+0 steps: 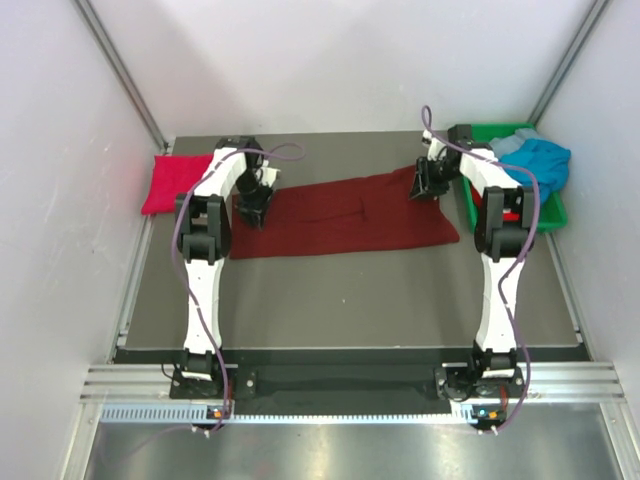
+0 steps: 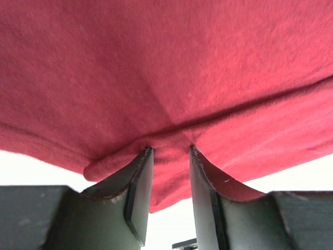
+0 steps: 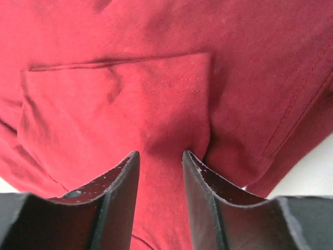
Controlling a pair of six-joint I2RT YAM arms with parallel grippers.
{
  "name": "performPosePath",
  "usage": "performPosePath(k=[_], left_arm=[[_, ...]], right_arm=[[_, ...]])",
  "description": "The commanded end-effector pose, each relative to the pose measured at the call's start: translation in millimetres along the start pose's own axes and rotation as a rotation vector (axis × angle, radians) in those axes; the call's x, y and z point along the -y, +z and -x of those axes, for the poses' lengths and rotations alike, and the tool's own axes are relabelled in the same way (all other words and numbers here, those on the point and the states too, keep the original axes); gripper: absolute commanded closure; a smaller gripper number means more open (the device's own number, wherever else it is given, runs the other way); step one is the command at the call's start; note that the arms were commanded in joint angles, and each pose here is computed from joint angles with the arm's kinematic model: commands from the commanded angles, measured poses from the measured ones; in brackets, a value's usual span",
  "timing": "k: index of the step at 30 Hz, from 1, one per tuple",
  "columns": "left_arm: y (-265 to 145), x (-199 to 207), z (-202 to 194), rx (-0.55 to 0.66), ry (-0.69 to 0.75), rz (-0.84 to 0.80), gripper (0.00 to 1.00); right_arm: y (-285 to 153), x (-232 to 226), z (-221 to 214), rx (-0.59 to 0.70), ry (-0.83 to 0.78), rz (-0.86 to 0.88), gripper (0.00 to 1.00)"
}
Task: Fold and stack the t-shirts
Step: Fold the tshirt
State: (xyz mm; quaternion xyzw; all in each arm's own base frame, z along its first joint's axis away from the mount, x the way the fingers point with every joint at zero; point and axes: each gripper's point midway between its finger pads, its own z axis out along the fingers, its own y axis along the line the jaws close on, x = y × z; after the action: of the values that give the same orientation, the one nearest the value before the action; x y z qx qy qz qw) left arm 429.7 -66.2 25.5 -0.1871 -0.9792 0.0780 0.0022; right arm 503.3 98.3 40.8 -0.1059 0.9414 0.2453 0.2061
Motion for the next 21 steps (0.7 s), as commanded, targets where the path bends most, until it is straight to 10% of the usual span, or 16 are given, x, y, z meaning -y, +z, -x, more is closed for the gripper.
performPosePath(k=[1,21], left_arm=[[-3,1,-20,-0.061,-0.013,0.034,0.61],[-23,59,-107,-0.200,0.075,0.108,0.63]], right_arm=[[12,3,31,0.059,-0.021,-0.033,0.59],[37,-7,125,0.299,-0.103,-0.093,0.47]])
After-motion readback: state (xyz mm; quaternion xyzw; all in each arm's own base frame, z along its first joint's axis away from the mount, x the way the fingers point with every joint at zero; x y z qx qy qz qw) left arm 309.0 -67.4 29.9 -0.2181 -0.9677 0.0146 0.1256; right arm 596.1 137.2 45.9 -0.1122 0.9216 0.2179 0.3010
